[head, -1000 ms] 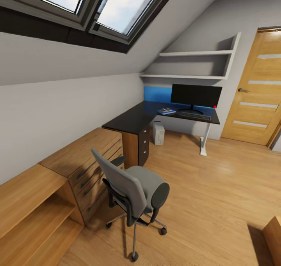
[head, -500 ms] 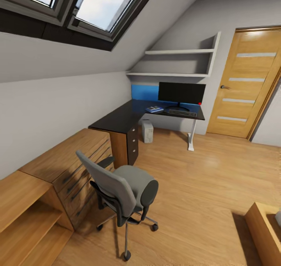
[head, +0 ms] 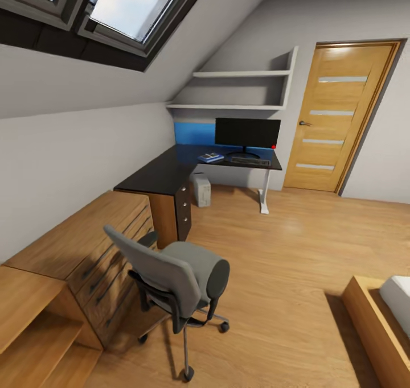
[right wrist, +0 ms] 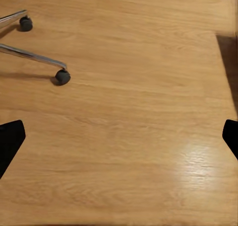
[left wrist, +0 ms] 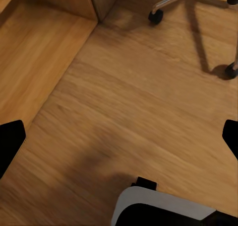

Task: In the bedroom, organize the workspace by keeping the computer under the desk, ensuring the monitor is on the desk, placing the keyboard on the desk next to the monitor, placing the mouse on the desk next to the keyboard, moving the folder from the swivel chair onto the desk next to the mouse, stacking the notebook on top of the folder with the pen on top of the notebook, and positioning the swivel chair next to the desk.

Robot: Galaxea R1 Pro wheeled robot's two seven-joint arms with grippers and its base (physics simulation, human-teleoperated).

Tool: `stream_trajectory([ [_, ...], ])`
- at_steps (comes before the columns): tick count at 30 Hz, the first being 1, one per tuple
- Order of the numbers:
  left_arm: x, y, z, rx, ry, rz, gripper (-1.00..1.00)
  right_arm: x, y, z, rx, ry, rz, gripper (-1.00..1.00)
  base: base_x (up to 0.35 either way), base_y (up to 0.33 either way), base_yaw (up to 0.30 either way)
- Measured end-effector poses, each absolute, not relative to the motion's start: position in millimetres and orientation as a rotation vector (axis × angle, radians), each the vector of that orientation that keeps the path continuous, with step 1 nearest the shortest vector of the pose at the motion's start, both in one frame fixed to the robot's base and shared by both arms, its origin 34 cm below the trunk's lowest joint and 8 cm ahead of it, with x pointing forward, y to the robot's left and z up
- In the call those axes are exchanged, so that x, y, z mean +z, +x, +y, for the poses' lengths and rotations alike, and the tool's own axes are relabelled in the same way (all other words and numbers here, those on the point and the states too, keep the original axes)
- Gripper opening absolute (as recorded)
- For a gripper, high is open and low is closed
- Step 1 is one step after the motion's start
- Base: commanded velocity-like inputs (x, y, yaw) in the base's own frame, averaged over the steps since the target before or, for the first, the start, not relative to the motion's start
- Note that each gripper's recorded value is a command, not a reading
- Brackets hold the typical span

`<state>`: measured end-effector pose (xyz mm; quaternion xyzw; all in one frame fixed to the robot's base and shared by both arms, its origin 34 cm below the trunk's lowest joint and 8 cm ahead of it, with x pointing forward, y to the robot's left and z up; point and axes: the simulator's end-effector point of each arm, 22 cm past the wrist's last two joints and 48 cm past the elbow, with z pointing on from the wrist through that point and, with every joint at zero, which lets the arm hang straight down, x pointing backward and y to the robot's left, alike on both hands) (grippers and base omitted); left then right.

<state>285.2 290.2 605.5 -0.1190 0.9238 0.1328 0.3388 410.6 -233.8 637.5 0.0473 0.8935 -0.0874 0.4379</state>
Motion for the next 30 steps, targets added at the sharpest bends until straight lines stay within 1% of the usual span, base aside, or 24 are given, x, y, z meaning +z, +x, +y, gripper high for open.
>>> stream_trajectory([
  [8,604,283,289,0.343,-0.300,2.414,1.00,636,409,-234,-0.219,0.118,2.227,1.00,0.000,0.324,-0.233],
  [18,603,280,290,0.348,-0.302,2.425,1.00,633,406,-234,-0.219,0.116,2.238,1.00,0.000,0.192,-0.215],
  [30,601,275,290,0.351,-0.299,2.439,1.00,629,401,-233,-0.219,0.114,2.252,1.00,0.000,0.319,-0.183],
])
